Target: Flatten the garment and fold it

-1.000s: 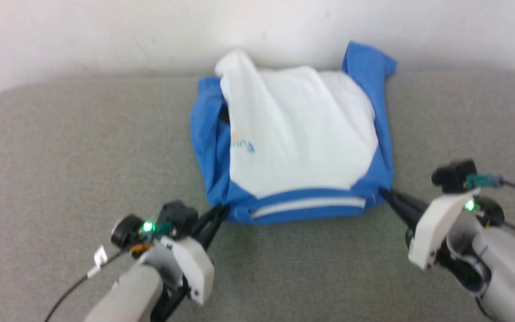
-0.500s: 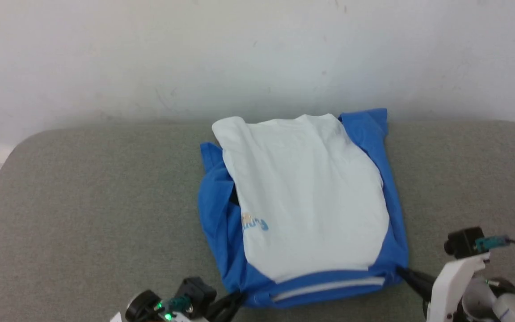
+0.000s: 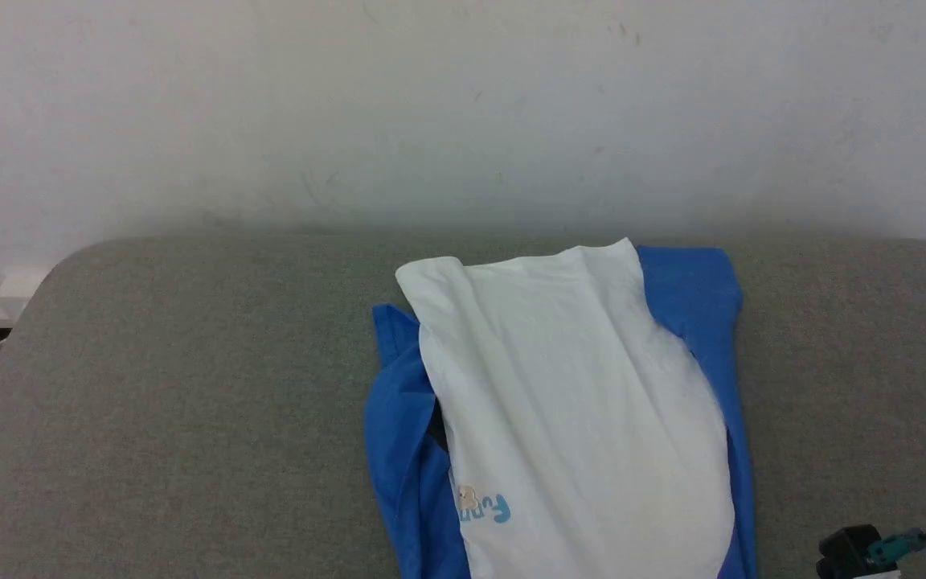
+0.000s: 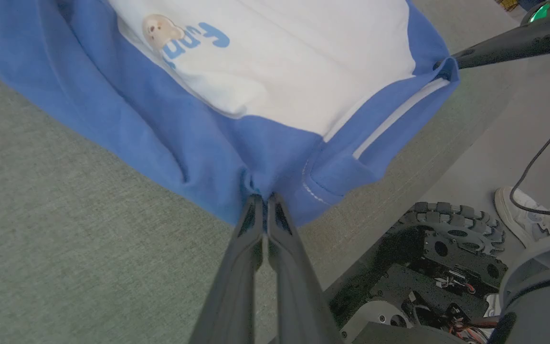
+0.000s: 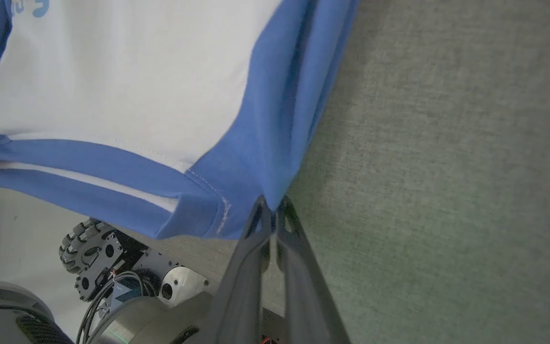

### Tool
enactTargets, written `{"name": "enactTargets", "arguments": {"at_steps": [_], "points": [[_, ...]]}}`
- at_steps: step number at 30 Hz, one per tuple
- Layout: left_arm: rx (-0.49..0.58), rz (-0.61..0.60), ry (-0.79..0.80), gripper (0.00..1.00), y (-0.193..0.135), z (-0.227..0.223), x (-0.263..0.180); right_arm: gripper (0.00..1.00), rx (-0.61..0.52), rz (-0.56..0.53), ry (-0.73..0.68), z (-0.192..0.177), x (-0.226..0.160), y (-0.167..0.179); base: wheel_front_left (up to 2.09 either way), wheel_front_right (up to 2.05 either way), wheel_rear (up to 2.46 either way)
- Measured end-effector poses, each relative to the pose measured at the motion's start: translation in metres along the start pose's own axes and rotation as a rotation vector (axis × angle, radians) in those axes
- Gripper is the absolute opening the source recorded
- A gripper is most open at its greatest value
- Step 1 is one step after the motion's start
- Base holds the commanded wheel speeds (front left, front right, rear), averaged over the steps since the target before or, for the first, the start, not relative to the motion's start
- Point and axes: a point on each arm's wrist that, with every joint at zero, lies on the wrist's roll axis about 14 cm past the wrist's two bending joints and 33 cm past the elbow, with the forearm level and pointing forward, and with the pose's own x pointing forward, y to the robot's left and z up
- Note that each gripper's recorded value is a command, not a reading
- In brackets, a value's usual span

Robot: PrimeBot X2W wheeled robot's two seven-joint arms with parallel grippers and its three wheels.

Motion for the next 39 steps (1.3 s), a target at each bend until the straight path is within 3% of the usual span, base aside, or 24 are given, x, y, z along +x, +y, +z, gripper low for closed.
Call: {"name": "enactTargets", "arguments": {"at_steps": [6, 7, 8, 15, 21, 27, 34, 39], "points": [[-0.014, 0.015, 0.019, 0.0, 0.003, -0.005, 0.001, 0.0, -0.005, -0.028, -0.005, 0.0, -0.003, 0.004, 0.0, 0.0, 0.0], [-0.017, 0.02, 0.011, 0.89, 0.004, -0.003, 0.002, 0.28, -0.01, -0.033, -0.024, 0.004, -0.004, 0.005, 0.0, 0.0, 0.0], [-0.02, 0.027, 0.0, 1.0, 0.005, -0.001, 0.002, 1.0, -0.024, -0.038, -0.042, 0.009, -0.005, 0.006, 0.0, 0.0, 0.0], [-0.019, 0.092, -0.146, 1.0, 0.028, 0.045, 0.0, 1.0, -0.084, -0.034, -0.326, 0.087, -0.029, 0.018, 0.0, 0.0, 0.0], [-0.003, 0.171, -0.34, 1.0, 0.059, 0.11, -0.004, 1.0, -0.133, -0.052, -0.725, 0.178, -0.071, 0.025, 0.0, 0.0, 0.0], [0.015, 0.247, -0.417, 1.0, 0.097, 0.154, 0.009, 1.0, -0.154, -0.095, -0.954, 0.211, -0.083, 0.027, 0.0, 0.0, 0.0], [0.07, 0.225, -0.286, 1.0, 0.143, 0.196, 0.058, 1.0, -0.136, -0.147, -1.044, 0.225, -0.072, 0.021, 0.0, 0.0, 0.0], [0.025, 0.191, -0.05, 1.0, 0.174, 0.187, 0.102, 1.0, -0.124, -0.187, -1.044, 0.227, -0.059, 0.01, 0.0, 0.0, 0.0]]}}
